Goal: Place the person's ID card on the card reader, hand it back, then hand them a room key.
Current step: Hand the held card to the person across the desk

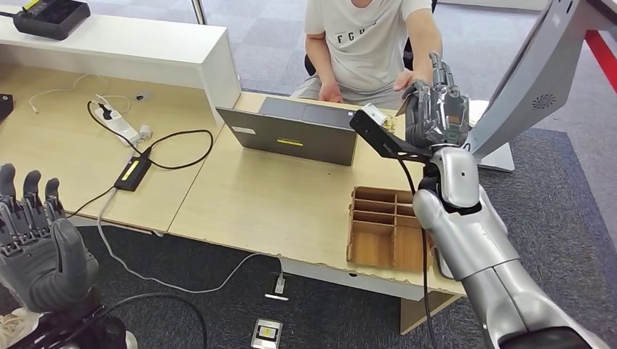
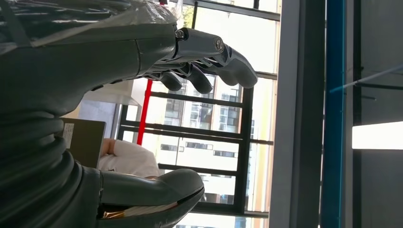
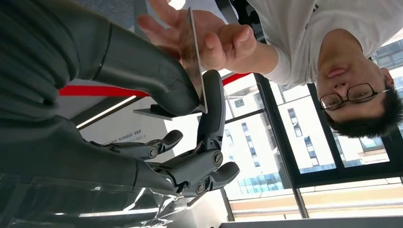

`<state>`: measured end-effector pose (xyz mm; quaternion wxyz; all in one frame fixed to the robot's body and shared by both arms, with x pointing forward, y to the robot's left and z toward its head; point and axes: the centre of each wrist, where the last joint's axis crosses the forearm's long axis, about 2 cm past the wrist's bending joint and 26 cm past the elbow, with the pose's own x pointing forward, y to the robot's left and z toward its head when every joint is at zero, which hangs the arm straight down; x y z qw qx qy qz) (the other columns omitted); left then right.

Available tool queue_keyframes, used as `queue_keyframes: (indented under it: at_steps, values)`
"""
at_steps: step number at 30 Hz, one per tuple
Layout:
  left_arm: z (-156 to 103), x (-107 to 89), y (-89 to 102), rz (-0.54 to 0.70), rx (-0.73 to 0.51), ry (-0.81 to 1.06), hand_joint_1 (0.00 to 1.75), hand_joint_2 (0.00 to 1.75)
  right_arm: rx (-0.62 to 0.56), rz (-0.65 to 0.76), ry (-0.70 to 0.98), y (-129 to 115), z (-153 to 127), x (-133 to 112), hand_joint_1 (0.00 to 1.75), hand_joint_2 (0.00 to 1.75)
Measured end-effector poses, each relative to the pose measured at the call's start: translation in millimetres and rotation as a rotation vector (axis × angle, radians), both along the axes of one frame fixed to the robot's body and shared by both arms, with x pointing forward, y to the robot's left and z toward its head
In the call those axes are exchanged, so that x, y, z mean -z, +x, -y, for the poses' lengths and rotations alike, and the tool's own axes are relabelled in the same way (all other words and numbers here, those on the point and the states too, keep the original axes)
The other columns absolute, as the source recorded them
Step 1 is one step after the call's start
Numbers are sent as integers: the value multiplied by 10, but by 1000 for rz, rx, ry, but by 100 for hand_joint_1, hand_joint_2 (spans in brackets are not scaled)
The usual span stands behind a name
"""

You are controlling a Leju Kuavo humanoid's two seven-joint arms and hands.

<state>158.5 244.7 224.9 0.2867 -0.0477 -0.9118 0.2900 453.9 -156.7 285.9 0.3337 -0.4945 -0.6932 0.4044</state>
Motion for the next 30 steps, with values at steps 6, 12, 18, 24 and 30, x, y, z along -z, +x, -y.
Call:
queue_keyframes:
  at_steps: [6, 12, 18, 24, 30]
  values:
    - [2, 0, 1, 1, 5, -5, 38, 175, 15, -35, -57, 59, -99, -36, 175, 175]
    - [4, 0, 2, 4, 16, -10, 38, 175, 35, -68, -95, 89, -84, 31, 175, 175]
    - [4, 2, 0, 4, 17, -9, 38, 175, 62, -83, -134, 99, -69, 101, 0, 175]
    - [2, 7, -5, -2, 11, -10, 38, 175, 108, -70, -141, 104, -27, 151, 0, 175]
    - [-7, 19, -17, -14, 1, -4, 38, 175, 154, -73, -155, 93, 124, 278, 0, 175]
